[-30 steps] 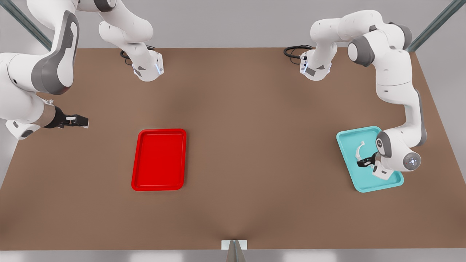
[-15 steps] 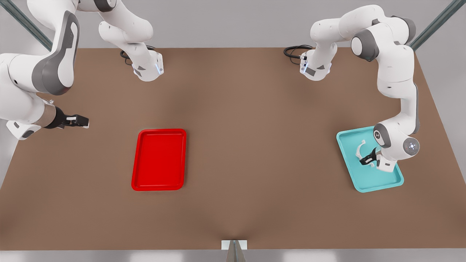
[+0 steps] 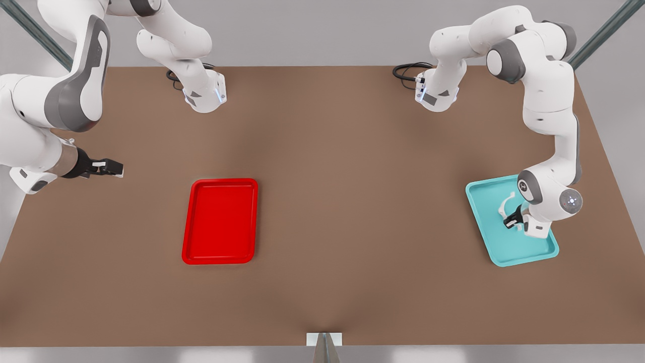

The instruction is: Take the drainage pipe clamp from the left arm, pass it to the right arm, and place it in the plate on the right side

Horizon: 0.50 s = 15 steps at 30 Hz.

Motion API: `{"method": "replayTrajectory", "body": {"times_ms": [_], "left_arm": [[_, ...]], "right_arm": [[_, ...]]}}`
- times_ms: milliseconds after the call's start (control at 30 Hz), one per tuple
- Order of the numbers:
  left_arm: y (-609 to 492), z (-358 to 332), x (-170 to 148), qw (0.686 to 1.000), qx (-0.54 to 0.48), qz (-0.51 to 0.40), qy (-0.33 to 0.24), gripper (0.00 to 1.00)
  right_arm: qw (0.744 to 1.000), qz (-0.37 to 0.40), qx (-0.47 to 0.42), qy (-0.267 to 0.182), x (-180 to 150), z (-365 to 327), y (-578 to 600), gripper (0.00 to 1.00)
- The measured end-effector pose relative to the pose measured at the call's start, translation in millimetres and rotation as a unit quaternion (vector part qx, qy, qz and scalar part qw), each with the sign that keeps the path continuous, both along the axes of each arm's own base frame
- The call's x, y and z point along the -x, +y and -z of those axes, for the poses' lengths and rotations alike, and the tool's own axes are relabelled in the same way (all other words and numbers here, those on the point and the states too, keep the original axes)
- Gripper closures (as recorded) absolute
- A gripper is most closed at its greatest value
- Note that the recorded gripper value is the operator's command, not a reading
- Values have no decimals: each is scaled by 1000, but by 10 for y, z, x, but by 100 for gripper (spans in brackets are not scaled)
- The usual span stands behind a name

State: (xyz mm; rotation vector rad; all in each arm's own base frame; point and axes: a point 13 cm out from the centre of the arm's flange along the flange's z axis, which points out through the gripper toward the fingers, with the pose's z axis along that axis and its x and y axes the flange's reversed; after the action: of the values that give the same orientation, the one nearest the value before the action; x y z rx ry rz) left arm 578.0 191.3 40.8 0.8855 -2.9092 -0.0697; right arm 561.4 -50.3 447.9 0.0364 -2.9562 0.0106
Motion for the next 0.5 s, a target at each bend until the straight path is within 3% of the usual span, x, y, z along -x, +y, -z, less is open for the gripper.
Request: {"method": "replayTrajectory", "body": {"times_ms": [67,133,233,367,433,500], "left_arm": [[-29,-50,-35,1000,1,0,-5,79],[-457,-476,-272,999,6,26,-27,79],[-2032,-1272,-570,990,22,126,-57,79],[-4412,-1394,-714,970,23,234,-70,79],[-5512,-1410,-825,966,22,241,-90,79],[-6116,-1460,-733,975,27,200,-93,79]], "right_arm": [[1000,0,0,0,-2,-1,0,0],[1000,0,0,0,-3,1,0,0],[1000,0,0,0,-2,-1,1,0],[1000,-3,-27,14,-70,204,172,0],[997,-34,-55,29,-215,488,722,0],[993,-89,-70,36,-282,761,1537,0]]}}
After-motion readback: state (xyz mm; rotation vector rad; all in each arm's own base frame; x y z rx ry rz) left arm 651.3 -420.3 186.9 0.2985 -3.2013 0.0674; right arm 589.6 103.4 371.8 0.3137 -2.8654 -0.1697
